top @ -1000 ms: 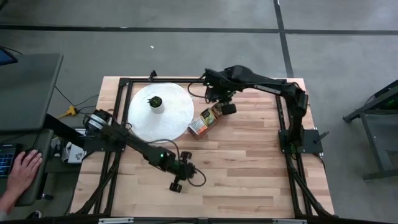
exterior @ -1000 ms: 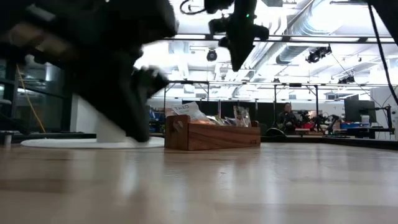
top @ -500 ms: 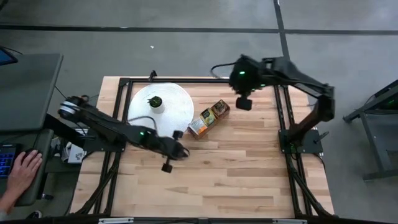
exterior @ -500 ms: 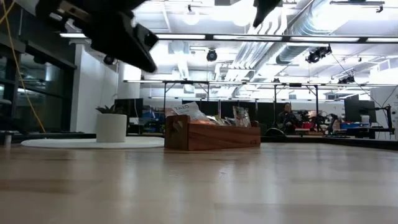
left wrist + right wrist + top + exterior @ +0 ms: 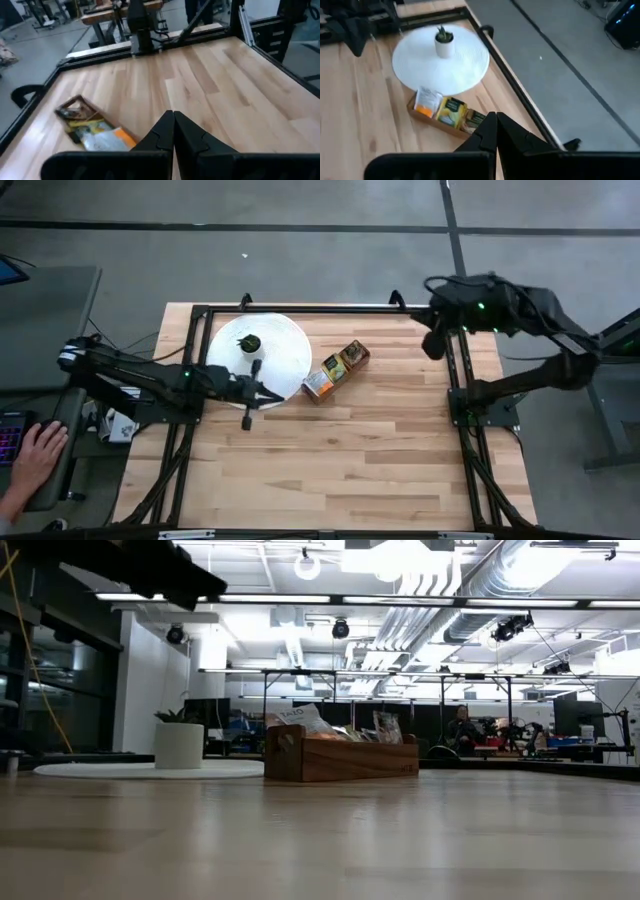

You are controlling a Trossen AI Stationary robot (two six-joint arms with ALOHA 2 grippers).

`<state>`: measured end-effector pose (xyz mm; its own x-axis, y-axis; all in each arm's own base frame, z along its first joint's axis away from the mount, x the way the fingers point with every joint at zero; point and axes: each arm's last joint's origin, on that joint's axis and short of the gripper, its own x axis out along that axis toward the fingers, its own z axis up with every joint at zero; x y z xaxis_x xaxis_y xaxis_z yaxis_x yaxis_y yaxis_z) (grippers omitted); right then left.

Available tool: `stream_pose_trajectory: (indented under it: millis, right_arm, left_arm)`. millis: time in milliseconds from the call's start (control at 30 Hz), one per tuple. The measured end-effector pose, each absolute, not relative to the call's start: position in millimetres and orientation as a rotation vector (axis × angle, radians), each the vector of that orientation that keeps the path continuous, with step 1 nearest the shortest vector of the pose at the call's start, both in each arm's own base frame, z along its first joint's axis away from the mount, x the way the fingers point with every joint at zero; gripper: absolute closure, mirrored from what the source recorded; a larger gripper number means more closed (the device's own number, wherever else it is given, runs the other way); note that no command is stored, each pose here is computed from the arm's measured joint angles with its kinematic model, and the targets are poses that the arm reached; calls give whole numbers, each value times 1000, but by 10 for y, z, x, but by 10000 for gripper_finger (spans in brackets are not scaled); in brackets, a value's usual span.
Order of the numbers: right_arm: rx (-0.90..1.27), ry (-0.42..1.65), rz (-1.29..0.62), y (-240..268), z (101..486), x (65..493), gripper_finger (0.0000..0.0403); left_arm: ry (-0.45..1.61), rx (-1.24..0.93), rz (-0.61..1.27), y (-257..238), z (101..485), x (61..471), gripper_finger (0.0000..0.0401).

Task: Pick & Place Tea
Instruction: Return to Home Position

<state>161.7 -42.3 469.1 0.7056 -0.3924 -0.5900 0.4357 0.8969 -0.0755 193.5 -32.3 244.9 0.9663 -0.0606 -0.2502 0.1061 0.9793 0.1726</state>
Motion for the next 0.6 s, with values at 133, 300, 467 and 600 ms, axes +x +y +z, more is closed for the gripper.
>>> stream_pose_trajectory:
  millis: [133, 300, 467, 600]
  right_arm:
    - [132, 568, -470, -374, 4390, 1456, 403]
    - [170, 478, -468, -353, 3992, 1353, 403]
    - [176, 360, -468, -342, 3701, 1295, 403]
    - [207, 285, -469, -328, 3528, 1224, 403]
  left_arm:
    - [133, 180, -71, -235, 2490, 1830, 401]
    - [-24, 179, -42, -73, 2469, 1763, 401]
    - [-70, 131, 2, 123, 2385, 1731, 401]
    - [-60, 126, 39, 241, 2358, 1714, 401]
